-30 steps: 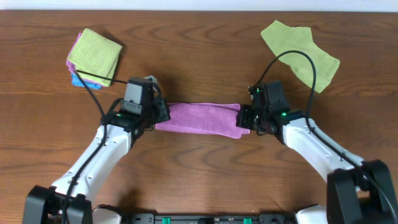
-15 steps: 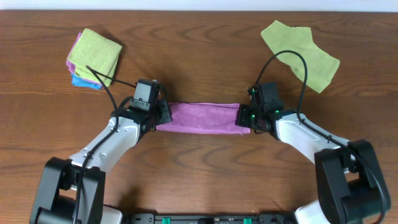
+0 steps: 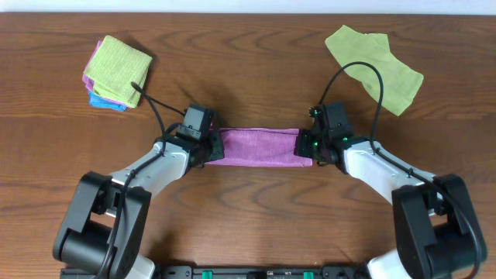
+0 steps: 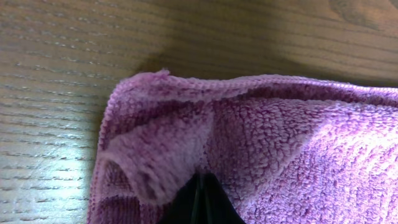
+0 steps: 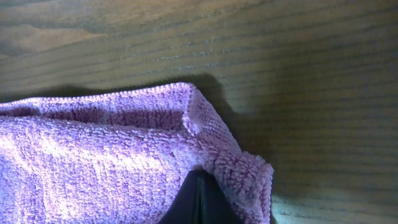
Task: Fold the cloth
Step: 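Press the folded edge down with both grippers and move inward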
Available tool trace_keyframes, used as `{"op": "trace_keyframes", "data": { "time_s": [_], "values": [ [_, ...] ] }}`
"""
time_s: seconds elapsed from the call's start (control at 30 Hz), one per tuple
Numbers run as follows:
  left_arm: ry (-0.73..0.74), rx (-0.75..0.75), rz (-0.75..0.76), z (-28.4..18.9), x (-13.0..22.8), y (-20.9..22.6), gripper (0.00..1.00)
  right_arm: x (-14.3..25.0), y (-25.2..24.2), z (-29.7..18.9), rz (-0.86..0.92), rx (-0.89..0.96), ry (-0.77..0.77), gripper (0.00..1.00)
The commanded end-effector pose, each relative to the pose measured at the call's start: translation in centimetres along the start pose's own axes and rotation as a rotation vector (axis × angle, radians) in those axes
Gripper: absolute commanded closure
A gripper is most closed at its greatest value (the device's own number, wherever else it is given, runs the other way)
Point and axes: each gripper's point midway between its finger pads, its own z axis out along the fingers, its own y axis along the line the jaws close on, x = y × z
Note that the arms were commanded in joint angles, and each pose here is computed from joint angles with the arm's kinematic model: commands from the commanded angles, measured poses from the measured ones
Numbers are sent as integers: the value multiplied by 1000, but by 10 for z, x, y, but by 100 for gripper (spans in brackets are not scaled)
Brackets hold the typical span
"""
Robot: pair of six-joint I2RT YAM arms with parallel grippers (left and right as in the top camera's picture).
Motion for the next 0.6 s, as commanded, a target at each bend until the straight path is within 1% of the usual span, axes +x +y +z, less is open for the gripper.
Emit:
{"op": "trace_keyframes", "data": {
  "time_s": [0.0,0.1,0.27,0.37,0.5,0.57],
  "values": [
    [48,-88,8,10,14,16,94,2,1,1,-10,3,14,98],
    [76,-157,-10,10,23,31,94,7,-2,1,-4,17,35,99],
    [137,-199,-19,7,38,40,94,24,-11,-1,10,55,103,98],
    [185,-233,-56,3,51,47,94,32,-15,-2,16,73,136,98],
    [247,-278,-109,-3,68,56,94,35,-18,-3,19,84,145,98],
    [276,-277,-115,-5,74,55,94,33,-21,-3,18,99,136,98]
  ]
}}
